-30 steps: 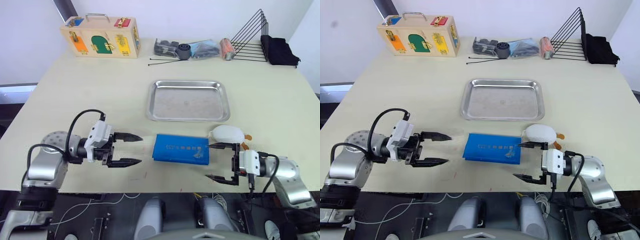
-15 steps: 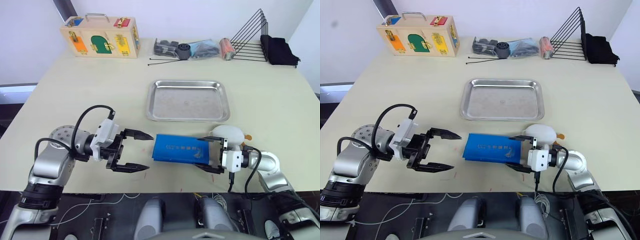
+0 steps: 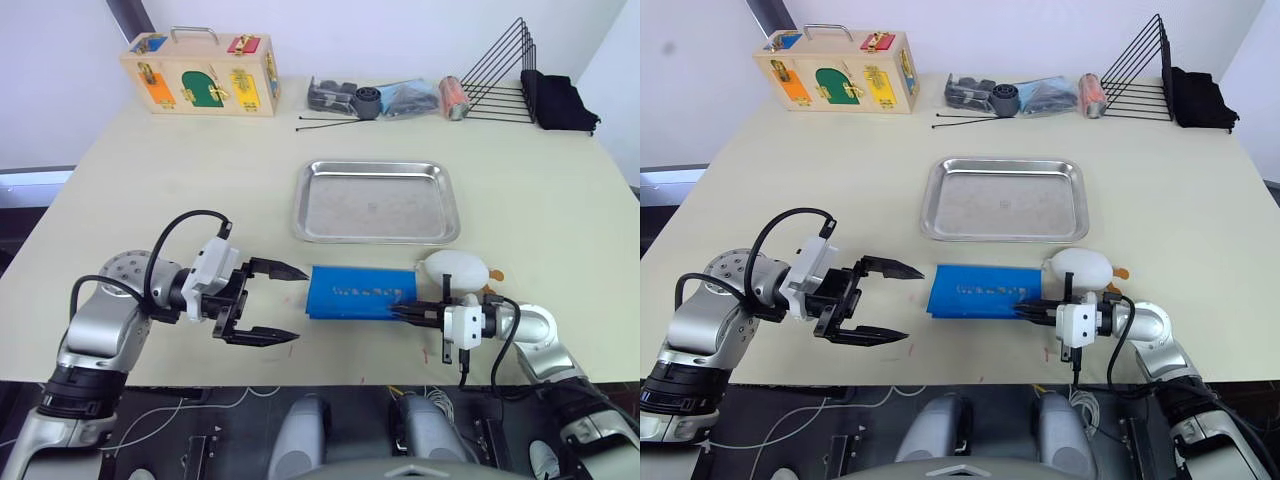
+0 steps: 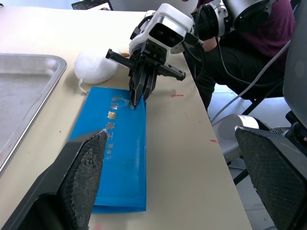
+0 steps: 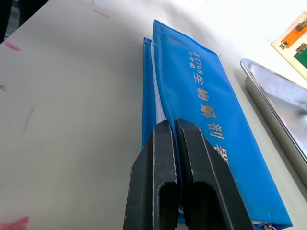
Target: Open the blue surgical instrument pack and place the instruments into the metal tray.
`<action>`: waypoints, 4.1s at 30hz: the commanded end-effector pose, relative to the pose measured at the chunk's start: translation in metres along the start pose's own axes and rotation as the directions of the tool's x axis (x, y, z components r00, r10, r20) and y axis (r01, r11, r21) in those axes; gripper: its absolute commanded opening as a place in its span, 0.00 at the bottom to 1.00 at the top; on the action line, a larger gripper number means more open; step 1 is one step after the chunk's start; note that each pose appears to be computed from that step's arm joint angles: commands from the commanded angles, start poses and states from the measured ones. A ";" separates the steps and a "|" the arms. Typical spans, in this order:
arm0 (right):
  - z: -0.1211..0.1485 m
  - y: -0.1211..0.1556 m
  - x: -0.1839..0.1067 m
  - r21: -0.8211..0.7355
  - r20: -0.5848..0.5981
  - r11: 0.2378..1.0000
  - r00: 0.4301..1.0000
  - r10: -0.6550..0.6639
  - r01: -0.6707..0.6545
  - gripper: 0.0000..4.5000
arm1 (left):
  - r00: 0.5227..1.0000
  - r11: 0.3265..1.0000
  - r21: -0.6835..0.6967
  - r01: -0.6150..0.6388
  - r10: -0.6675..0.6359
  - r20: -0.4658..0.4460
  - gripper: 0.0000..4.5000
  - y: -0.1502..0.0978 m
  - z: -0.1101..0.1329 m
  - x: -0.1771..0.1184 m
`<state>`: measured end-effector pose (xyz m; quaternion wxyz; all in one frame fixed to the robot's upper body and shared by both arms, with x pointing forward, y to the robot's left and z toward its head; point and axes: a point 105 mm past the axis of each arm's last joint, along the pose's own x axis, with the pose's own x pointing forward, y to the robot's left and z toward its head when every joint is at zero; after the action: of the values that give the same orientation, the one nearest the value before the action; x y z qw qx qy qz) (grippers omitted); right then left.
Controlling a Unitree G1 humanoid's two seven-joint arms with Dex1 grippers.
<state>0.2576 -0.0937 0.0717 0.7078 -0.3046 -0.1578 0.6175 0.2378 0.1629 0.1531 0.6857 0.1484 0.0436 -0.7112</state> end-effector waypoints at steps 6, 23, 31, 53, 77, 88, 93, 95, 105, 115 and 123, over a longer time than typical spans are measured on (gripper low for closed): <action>0.046 -0.005 -0.006 0.194 0.107 0.973 0.989 0.104 -0.124 0.00 | 1.000 0.998 0.057 -0.003 0.002 0.011 1.00 -0.002 0.009 0.001; 0.041 -0.054 -0.002 0.631 0.083 0.764 0.991 0.109 -0.137 0.00 | 0.993 0.995 0.028 -0.092 0.090 0.075 1.00 0.020 -0.002 0.000; 0.029 -0.066 0.007 0.667 0.086 0.734 0.992 0.097 -0.129 0.00 | 0.985 0.991 -0.067 -0.115 0.122 0.122 1.00 0.041 -0.023 0.004; 0.033 -0.075 -0.007 0.659 0.047 0.750 0.999 0.028 -0.052 0.31 | 0.979 0.987 -0.150 -0.066 0.093 0.182 0.00 0.043 -0.032 0.015; -0.030 -0.059 -0.095 0.583 -0.370 0.740 0.921 -0.124 0.334 0.93 | 0.983 0.992 -0.108 -0.058 0.076 0.169 0.00 0.045 -0.032 0.019; -0.022 -0.063 -0.109 0.549 -0.339 0.757 0.922 -0.185 0.354 0.04 | 0.985 0.994 -0.095 -0.050 0.064 0.161 0.00 0.047 -0.033 0.021; 0.012 -0.085 -0.123 0.577 -0.206 0.726 0.927 -0.313 0.374 0.00 | 0.987 0.996 -0.082 -0.044 0.056 0.151 0.00 0.049 -0.033 0.025; 0.032 -0.095 -0.127 0.605 -0.126 0.710 0.924 -0.361 0.360 0.00 | 0.988 0.996 -0.076 -0.049 0.060 0.143 0.00 0.052 -0.033 0.027; 0.074 -0.121 -0.098 0.629 0.026 0.720 0.917 -0.398 0.295 0.00 | 0.992 0.998 -0.042 -0.049 0.053 0.118 0.00 0.064 -0.034 0.036; 0.104 -0.136 0.017 0.400 0.138 0.904 0.965 -0.225 0.153 0.00 | 0.993 1.000 -0.013 -0.011 0.013 0.117 0.00 0.074 -0.029 0.048; 0.100 -0.120 0.048 0.258 0.134 0.961 0.981 -0.141 0.103 0.00 | 0.993 1.000 -0.004 -0.014 0.015 0.116 0.00 0.077 -0.029 0.049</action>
<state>0.3084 -0.0371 0.2020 0.7850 -0.1262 -0.1038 0.5976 0.3217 0.1241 0.1249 0.7137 0.0969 0.0019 -0.6937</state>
